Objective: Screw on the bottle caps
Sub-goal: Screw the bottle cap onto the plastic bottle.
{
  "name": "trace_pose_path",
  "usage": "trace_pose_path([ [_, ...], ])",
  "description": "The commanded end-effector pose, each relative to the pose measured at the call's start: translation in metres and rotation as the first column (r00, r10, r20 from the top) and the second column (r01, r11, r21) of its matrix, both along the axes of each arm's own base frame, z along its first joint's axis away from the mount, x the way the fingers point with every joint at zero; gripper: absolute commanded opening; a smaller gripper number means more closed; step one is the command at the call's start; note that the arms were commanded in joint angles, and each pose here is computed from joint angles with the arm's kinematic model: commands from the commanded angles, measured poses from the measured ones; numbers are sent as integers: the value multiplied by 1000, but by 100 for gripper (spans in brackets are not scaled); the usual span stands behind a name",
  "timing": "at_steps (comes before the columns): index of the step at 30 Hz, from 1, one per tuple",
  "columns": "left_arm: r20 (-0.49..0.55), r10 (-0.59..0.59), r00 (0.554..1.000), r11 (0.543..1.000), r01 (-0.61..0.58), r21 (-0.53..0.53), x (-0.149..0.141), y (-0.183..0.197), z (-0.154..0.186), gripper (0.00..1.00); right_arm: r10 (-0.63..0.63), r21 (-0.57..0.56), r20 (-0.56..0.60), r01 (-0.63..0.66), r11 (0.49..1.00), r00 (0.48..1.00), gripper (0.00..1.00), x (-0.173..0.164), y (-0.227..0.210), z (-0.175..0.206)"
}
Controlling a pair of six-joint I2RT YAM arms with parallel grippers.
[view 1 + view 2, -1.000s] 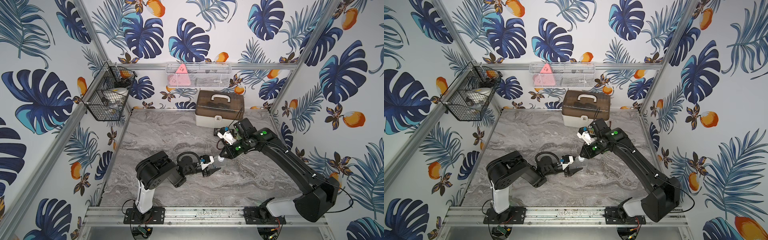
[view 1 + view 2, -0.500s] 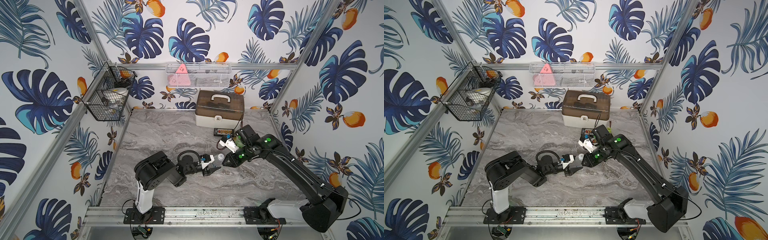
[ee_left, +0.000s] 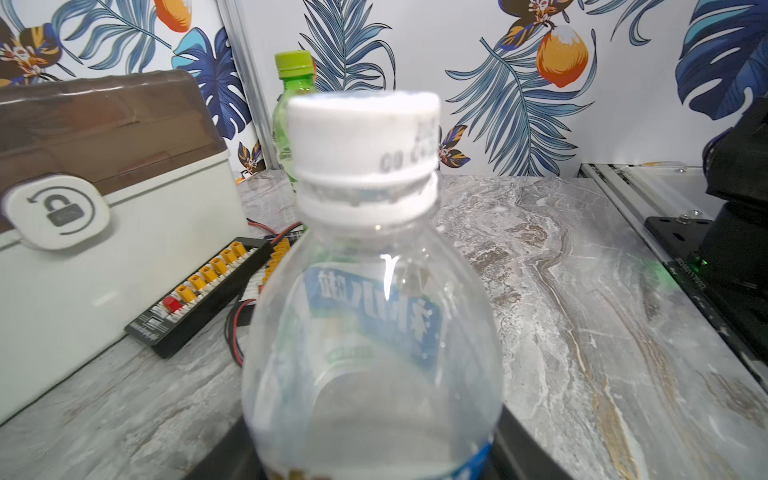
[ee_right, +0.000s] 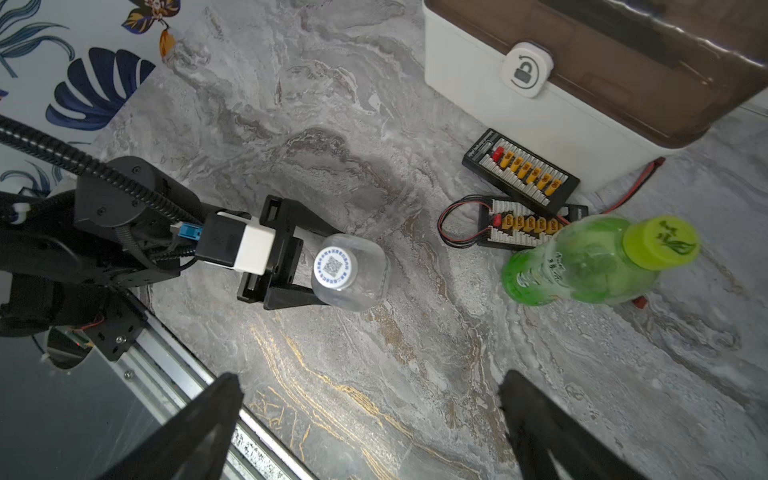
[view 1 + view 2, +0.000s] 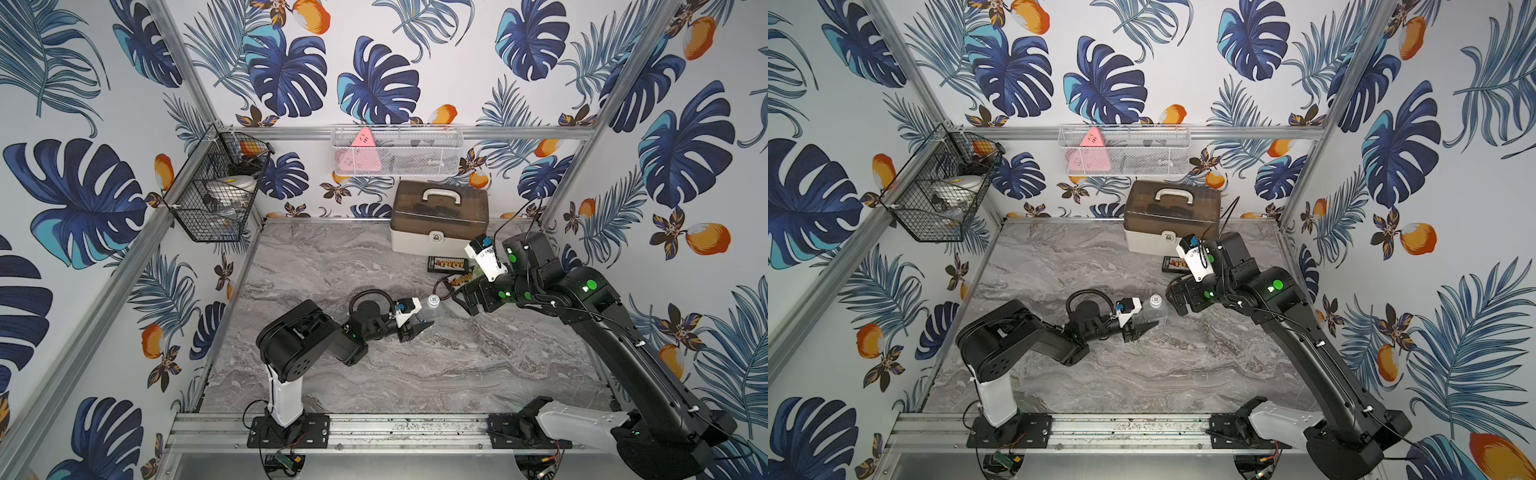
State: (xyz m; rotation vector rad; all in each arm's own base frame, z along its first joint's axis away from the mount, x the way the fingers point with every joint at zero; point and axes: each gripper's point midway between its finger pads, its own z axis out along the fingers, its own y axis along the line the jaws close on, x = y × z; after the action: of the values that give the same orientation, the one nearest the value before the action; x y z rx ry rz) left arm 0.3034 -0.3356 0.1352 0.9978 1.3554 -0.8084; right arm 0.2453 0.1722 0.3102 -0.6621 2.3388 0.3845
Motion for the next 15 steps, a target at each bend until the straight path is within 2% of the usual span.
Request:
trace_pose_path([
  [1,27,-35,999,999,35,2,-1,1,11,61,-33,52,33,31,998,999,100,-1,-2,13],
  [3,44,-48,998,998,46,39,-3,1,13,61,-57,81,138,47,996,989,100,4,-7,29],
  [4,44,-57,997,996,54,65,-5,2,12,61,-22,76,185,8,997,982,100,1,-7,36],
  [5,50,-67,997,994,62,94,-7,3,12,60,44,44,222,-55,997,974,100,-3,-5,39],
  [7,56,-90,994,986,81,145,-10,5,13,60,193,-52,200,-186,981,961,97,-15,-1,27],
  [10,79,-132,988,967,110,231,-17,8,17,60,375,-207,114,-347,915,920,91,-27,-2,2],
  [12,95,-149,984,954,118,275,-19,11,19,60,513,-299,96,-467,832,853,85,-29,0,-9],
  [13,101,-151,983,952,116,284,-19,12,21,60,575,-323,97,-521,790,812,82,-30,5,-9],
  [15,114,-159,981,947,118,299,-20,14,23,59,631,-331,123,-568,753,766,80,-24,16,-1],
])
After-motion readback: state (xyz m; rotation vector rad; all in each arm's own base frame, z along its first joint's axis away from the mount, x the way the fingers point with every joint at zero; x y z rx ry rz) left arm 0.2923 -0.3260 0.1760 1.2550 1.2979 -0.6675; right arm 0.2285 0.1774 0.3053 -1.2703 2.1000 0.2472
